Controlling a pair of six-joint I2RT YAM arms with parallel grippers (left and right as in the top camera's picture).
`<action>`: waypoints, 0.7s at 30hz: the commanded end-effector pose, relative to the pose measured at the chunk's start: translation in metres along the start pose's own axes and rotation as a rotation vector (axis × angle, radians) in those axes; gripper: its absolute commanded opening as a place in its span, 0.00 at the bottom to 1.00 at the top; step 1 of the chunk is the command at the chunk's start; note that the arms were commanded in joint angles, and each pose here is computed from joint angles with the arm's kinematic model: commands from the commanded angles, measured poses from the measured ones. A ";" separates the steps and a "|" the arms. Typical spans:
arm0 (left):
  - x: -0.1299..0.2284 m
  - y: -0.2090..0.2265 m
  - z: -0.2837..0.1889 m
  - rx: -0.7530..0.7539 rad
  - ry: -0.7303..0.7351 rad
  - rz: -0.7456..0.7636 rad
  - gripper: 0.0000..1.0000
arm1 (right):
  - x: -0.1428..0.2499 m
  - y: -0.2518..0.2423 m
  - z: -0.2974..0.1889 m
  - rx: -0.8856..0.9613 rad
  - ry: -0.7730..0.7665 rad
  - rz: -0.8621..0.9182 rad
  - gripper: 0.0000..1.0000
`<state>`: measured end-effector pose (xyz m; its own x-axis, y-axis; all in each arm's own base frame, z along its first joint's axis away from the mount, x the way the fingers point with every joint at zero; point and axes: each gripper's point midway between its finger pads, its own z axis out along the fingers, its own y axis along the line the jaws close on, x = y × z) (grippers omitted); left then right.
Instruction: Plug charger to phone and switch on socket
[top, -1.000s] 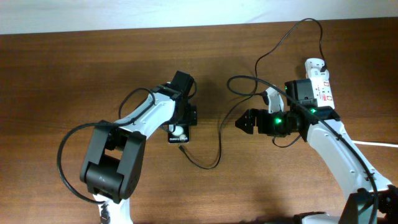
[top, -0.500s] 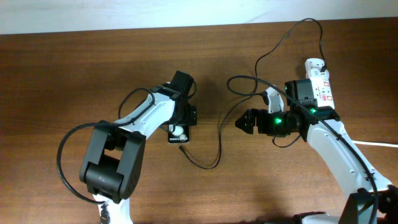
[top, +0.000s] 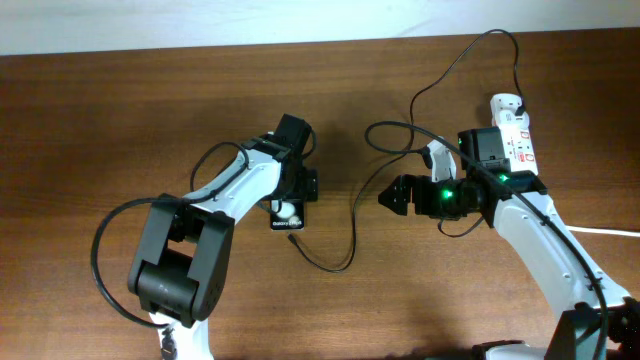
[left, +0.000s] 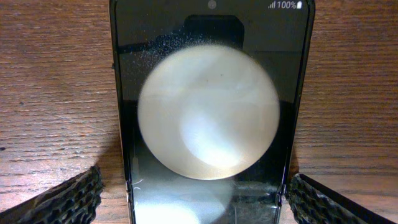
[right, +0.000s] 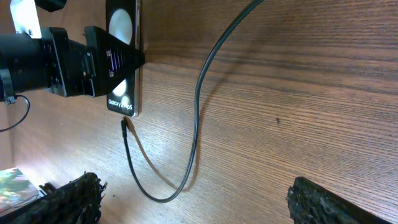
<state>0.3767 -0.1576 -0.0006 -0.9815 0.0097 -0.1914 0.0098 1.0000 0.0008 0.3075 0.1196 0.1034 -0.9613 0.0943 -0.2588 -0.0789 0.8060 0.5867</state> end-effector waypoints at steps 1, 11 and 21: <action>0.018 0.009 0.019 -0.027 0.061 -0.003 0.99 | -0.005 0.002 0.000 0.006 -0.008 -0.015 0.99; 0.018 0.009 0.019 -0.025 0.061 -0.003 0.99 | -0.017 0.002 -0.001 0.013 -0.058 -0.044 0.99; 0.022 -0.003 0.014 0.048 0.102 0.045 0.91 | -0.004 0.013 0.003 -0.030 -0.006 -0.045 0.99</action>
<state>0.3760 -0.1589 -0.0007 -0.9814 0.0437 -0.1868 0.0451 0.9990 -0.0028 0.3135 0.1210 0.1060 -0.9534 0.0953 -0.2864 -0.0964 0.8031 0.5881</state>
